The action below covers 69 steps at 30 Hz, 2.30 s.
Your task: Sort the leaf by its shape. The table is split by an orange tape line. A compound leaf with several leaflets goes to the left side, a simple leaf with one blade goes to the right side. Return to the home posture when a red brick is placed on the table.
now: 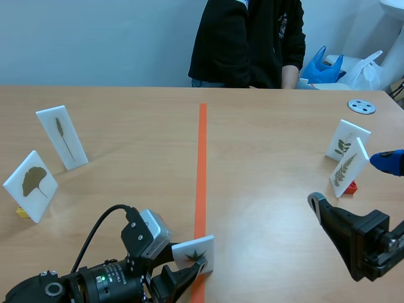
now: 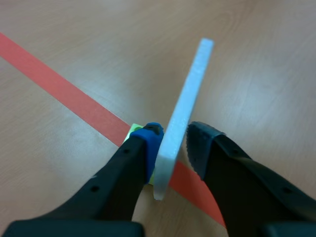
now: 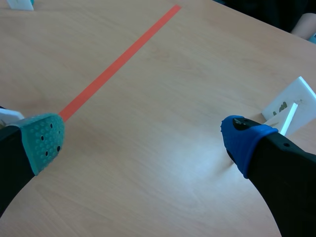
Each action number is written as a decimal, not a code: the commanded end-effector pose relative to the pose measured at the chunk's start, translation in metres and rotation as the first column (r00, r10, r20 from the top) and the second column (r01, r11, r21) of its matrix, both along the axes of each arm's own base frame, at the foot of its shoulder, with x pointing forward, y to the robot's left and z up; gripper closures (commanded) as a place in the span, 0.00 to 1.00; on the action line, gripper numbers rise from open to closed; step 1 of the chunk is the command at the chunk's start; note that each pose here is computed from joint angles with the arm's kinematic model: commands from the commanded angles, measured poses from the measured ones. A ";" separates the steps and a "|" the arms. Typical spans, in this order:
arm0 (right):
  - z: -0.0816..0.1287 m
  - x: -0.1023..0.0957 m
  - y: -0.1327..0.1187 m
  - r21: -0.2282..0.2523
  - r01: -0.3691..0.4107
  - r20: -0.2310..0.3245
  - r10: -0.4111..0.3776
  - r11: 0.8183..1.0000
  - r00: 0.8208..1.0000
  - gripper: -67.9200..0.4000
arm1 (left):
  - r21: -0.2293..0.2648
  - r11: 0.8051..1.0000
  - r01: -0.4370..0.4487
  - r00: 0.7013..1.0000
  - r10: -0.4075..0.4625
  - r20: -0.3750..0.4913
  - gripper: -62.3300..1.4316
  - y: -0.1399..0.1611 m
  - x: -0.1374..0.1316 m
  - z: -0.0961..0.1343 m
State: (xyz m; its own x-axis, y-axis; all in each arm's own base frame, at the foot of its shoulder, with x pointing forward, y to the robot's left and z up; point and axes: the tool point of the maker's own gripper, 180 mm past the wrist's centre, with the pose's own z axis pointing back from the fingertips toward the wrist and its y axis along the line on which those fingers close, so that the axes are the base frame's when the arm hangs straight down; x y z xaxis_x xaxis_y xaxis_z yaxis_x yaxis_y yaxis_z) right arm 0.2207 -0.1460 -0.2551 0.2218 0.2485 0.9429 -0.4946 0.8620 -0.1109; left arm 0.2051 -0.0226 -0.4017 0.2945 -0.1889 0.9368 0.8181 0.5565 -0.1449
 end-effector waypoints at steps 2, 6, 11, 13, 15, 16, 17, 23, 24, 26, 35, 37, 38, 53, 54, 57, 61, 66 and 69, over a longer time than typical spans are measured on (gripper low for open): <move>0.009 0.005 0.002 0.018 0.001 0.036 -0.001 1.000 0.999 0.02 | -0.024 1.000 -0.004 1.000 0.005 0.026 0.93 0.000 0.004 0.009; 0.009 0.005 0.002 0.018 0.001 0.035 -0.001 1.000 0.999 0.02 | -0.050 0.999 -0.008 1.000 0.010 0.030 0.93 -0.003 0.002 0.017; 0.009 0.005 0.002 0.018 0.001 0.036 -0.002 1.000 0.999 0.02 | -0.126 0.991 -0.044 0.998 0.050 0.047 0.93 -0.007 0.000 0.047; 0.009 0.005 0.002 0.018 0.001 0.036 -0.002 1.000 0.999 0.02 | -0.129 0.990 -0.053 0.996 0.062 0.066 0.93 -0.005 0.000 0.059; 0.009 0.005 0.002 0.018 0.001 0.036 -0.002 1.000 0.999 0.02 | -0.129 0.989 -0.069 0.994 0.080 0.081 0.93 -0.002 -0.001 0.069; 0.009 0.005 0.002 0.018 0.001 0.036 -0.002 1.000 0.999 0.02 | -0.134 0.987 -0.084 0.992 0.095 0.083 0.93 0.001 0.000 0.075; 0.009 0.005 0.002 0.018 0.001 0.036 -0.002 1.000 0.999 0.02 | -0.138 0.985 -0.102 0.990 0.114 0.083 0.93 0.005 0.001 0.080; 0.009 0.005 0.002 0.018 0.001 0.036 -0.001 1.000 0.999 0.02 | -0.121 0.957 -0.265 0.958 0.275 0.076 0.93 0.050 0.012 0.098; 0.009 0.005 0.002 0.018 0.001 0.036 -0.001 1.000 0.999 0.02 | -0.114 0.947 -0.301 0.948 0.310 0.074 0.93 0.061 0.014 0.098; 0.009 0.005 0.002 0.018 0.001 0.036 -0.001 1.000 0.999 0.02 | -0.102 0.922 -0.374 0.922 0.381 0.067 0.93 0.085 0.018 0.098; 0.009 0.005 0.002 0.018 0.001 0.035 -0.001 1.000 0.999 0.02 | -0.038 0.761 -0.647 0.758 0.648 0.075 0.93 0.193 0.027 0.096; 0.009 0.005 0.001 0.018 0.001 0.036 -0.002 1.000 0.999 0.02 | -0.028 0.709 -0.704 0.706 0.704 0.075 0.93 0.214 0.028 0.092; 0.009 0.005 0.001 0.018 0.001 0.035 -0.002 1.000 0.999 0.02 | -0.023 0.686 -0.728 0.683 0.727 0.069 0.93 0.223 0.027 0.089; 0.009 0.005 0.001 0.018 0.001 0.035 -0.001 1.000 0.999 0.02 | -0.012 0.543 -0.840 0.542 0.840 0.026 0.93 0.267 0.050 0.040; 0.009 0.005 0.001 0.018 0.001 0.035 -0.001 1.000 0.999 0.02 | -0.012 0.539 -0.842 0.539 0.842 0.023 0.93 0.268 0.051 0.038; 0.009 0.005 0.001 0.018 0.001 0.036 -0.001 1.000 0.999 0.02 | 0.005 0.533 -0.846 0.533 0.846 0.019 0.93 0.271 0.051 0.032; 0.009 0.005 0.001 0.018 0.001 0.036 -0.001 1.000 0.999 0.02 | 0.049 0.541 -0.840 0.543 0.840 0.020 0.88 0.271 0.046 0.021; 0.009 0.005 0.002 0.019 0.000 0.036 -0.001 1.000 0.999 0.02 | 0.059 0.540 -0.840 0.542 0.840 0.024 0.58 0.272 0.045 0.020; 0.009 0.005 0.002 0.019 0.000 0.036 -0.001 1.000 0.999 0.02 | 0.045 0.539 -0.841 0.540 0.841 0.033 0.31 0.272 0.046 0.023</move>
State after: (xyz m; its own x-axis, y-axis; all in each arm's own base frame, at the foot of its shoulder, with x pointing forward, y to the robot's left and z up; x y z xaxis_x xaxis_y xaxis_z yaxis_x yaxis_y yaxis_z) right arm 0.2207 -0.1460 -0.2551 0.2218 0.2485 0.9429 -0.4946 0.8620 -0.1109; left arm 0.2446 0.2504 -0.3908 0.3822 0.0958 0.9191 -0.0352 0.9954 -0.0891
